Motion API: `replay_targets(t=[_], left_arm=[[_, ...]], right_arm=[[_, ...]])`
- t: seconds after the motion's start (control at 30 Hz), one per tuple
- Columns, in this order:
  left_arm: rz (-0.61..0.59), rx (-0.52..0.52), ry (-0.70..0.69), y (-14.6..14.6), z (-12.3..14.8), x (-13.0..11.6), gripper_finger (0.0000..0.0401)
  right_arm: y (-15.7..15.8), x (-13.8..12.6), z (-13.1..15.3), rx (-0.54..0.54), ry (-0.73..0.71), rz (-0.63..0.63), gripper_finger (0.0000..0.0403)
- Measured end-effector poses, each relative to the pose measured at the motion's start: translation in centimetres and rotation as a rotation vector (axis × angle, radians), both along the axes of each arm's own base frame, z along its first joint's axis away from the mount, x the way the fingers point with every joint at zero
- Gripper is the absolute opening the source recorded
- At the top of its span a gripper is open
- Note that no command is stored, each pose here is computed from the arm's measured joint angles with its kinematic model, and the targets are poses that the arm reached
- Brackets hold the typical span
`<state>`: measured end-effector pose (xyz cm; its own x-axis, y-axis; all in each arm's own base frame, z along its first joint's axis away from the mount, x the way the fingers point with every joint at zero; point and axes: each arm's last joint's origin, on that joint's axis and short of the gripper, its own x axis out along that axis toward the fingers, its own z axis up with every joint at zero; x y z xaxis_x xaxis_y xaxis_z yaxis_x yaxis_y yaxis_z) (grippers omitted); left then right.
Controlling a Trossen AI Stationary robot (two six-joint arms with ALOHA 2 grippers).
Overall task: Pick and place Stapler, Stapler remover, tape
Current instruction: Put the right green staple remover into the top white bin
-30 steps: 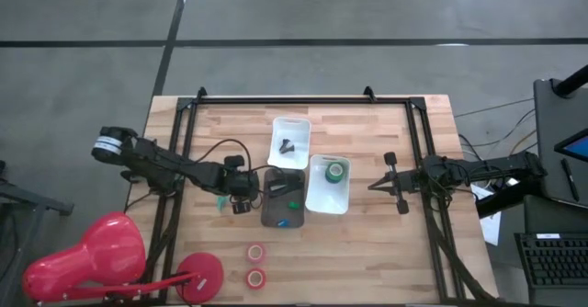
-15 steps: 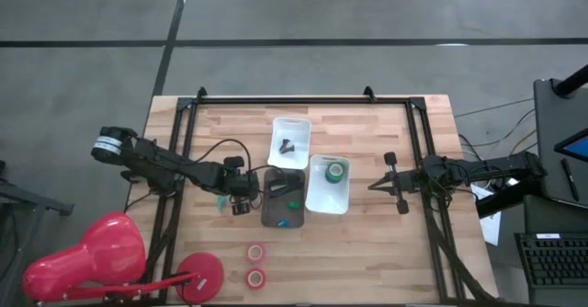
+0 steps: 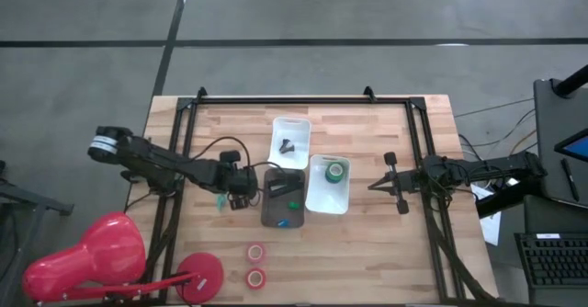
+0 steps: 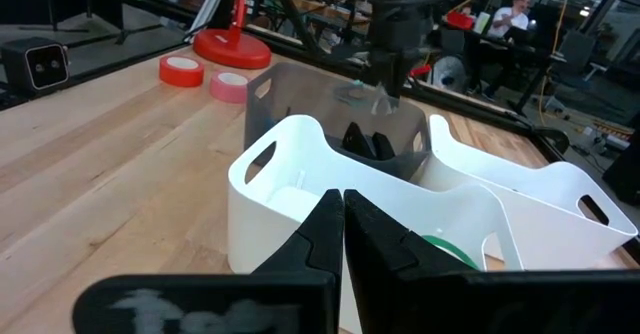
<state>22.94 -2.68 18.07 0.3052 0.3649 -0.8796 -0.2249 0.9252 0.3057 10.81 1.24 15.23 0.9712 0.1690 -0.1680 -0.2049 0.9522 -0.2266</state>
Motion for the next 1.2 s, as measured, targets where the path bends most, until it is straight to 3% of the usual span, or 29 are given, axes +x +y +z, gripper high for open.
replay_targets(t=[0.27, 0.43, 0.7, 0.97, 1.2], left_arm=[[0.047, 0.247, -0.083, 0.6, 2.4, 0.1, 0.0001], [0.092, 0.422, -0.228, 0.9, 4.0, 1.5, 0.0001], [0.016, 0.450, -0.473, 2.1, 6.0, 4.4, 0.0001], [0.042, 0.337, -0.654, 5.1, 7.1, 5.6, 0.0003], [0.089, 0.264, -0.707, 7.0, 5.5, 7.1, 0.0005]], right_arm=[[0.0, 0.0, 0.0, 0.001, 0.000, 0.000, 0.0009], [0.0, 0.0, 0.0, 0.001, 0.000, 0.000, 0.0009], [0.0, 0.0, 0.0, 0.001, 0.000, 0.000, 0.0009], [0.0, 0.0, 0.0, -0.001, 0.000, 0.000, 0.0009], [0.0, 0.0, 0.0, 0.001, 0.000, 0.000, 0.0009]])
